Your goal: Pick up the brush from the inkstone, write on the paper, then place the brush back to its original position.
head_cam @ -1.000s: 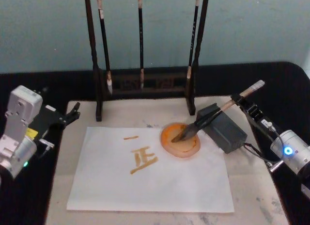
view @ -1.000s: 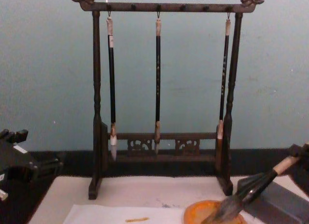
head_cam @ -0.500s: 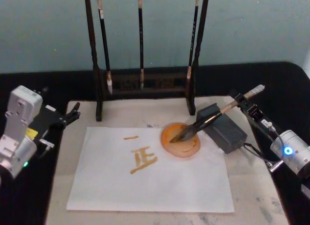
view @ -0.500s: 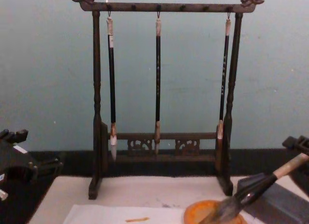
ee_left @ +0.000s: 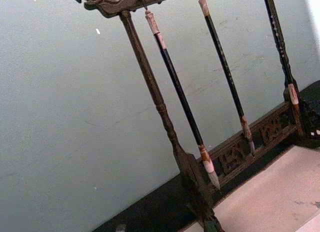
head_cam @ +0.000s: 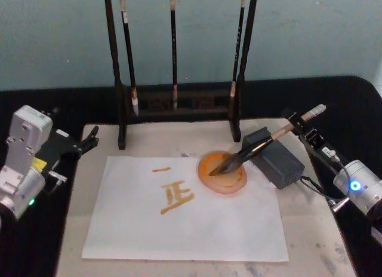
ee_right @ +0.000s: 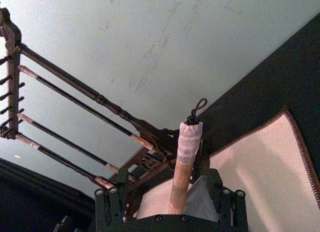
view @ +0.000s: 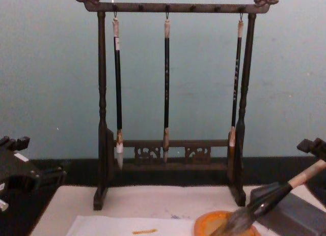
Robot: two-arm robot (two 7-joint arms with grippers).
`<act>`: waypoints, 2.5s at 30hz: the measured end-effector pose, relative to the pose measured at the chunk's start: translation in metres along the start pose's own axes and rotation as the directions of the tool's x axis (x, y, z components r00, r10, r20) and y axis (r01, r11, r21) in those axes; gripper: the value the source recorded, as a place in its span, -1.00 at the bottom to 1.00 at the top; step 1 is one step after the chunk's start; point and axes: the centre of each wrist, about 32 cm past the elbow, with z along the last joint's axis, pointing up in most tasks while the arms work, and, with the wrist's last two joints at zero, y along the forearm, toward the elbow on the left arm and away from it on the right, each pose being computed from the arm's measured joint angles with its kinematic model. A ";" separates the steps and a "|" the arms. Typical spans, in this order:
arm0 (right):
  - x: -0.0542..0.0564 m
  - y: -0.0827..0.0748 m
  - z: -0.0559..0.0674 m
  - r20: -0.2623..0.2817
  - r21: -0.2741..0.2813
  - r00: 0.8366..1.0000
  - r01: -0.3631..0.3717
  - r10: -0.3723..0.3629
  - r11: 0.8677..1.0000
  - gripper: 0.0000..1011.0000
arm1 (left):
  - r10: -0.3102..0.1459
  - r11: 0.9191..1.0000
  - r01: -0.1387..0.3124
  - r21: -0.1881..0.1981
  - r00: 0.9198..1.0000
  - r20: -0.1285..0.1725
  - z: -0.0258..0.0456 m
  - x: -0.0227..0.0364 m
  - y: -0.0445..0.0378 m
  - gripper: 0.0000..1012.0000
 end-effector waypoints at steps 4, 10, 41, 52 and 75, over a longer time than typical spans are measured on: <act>0.000 0.000 0.000 0.000 0.000 1.000 0.000 0.000 1.000 0.98 | 0.000 1.000 0.000 0.000 1.000 0.000 0.0000 0.0000 0.0000 1.00; 0.000 0.000 0.000 0.000 0.000 1.000 0.000 0.000 1.000 0.98 | 0.000 1.000 0.000 0.000 1.000 0.000 0.0000 0.0000 0.0000 1.00; -0.054 -0.055 -0.025 0.534 0.041 0.839 0.099 -0.105 0.994 0.98 | 0.000 1.000 0.000 0.000 1.000 0.000 0.0000 0.0000 0.0000 1.00; -0.059 -0.030 -0.044 0.882 0.107 0.442 0.154 -0.166 0.982 0.98 | 0.000 1.000 0.000 0.000 1.000 0.000 0.0000 0.0000 0.0000 1.00; -0.056 -0.014 -0.058 0.956 0.150 0.226 0.160 -0.184 0.976 0.98 | 0.000 1.000 0.000 0.000 1.000 0.000 0.0000 0.0000 0.0000 1.00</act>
